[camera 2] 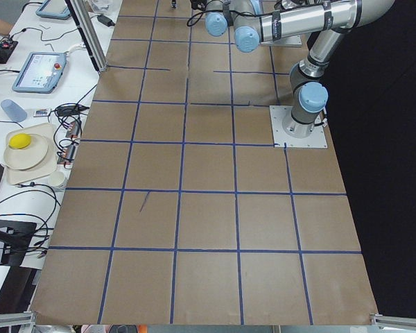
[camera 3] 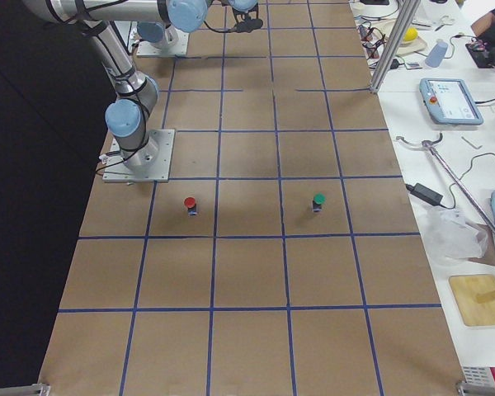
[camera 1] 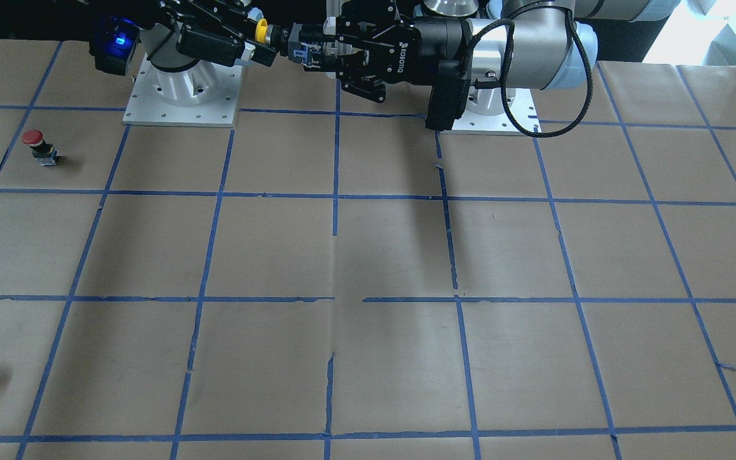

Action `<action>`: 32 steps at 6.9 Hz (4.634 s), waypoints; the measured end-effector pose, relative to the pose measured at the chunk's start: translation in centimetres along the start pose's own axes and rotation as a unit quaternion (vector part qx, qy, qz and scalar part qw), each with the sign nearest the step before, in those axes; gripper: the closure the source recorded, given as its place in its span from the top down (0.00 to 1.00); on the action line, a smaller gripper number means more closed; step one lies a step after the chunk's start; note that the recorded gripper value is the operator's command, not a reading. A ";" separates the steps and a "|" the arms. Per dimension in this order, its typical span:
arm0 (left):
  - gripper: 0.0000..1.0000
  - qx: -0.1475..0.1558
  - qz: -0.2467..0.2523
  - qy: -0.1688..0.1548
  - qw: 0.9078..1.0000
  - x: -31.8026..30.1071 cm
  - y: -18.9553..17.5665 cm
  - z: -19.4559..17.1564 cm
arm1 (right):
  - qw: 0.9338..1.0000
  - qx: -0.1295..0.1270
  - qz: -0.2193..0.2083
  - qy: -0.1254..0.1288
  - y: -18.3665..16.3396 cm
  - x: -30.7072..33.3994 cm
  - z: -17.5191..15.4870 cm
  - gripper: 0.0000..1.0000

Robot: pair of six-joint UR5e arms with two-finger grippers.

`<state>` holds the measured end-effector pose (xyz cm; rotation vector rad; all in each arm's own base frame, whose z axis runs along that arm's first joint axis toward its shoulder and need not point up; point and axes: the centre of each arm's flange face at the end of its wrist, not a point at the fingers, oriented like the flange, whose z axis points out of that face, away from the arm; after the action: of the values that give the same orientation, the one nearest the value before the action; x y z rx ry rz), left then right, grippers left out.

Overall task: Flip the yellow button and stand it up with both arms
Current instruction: 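Close the right gripper on the yellow cap and open the left gripper, then carry the button with the right gripper toward the far side while the left gripper withdraws, then lower the button upright onto the table with the right gripper and release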

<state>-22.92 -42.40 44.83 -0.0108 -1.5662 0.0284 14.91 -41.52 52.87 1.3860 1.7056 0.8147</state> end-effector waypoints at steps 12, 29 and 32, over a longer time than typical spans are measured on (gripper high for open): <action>0.77 -0.029 0.036 -0.362 0.931 -3.5 -4.9 -8.6 | 0.868 0.214 -0.388 0.225 -14.4 -1.1 -7.8 0.27; 1.00 -0.027 -0.034 -0.730 0.682 5.2 -10.5 -13.0 | 0.439 0.453 -0.654 0.418 -41.2 8.3 -15.7 0.20; 1.00 -0.027 -0.019 -0.727 0.686 5.6 -10.6 -12.6 | 0.486 0.465 -0.627 0.393 -42.0 9.3 -14.7 0.19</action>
<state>-10.19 -52.74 50.66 0.0004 -3.1941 -0.0660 -19.05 -40.97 22.70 -0.3442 3.3188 -0.6370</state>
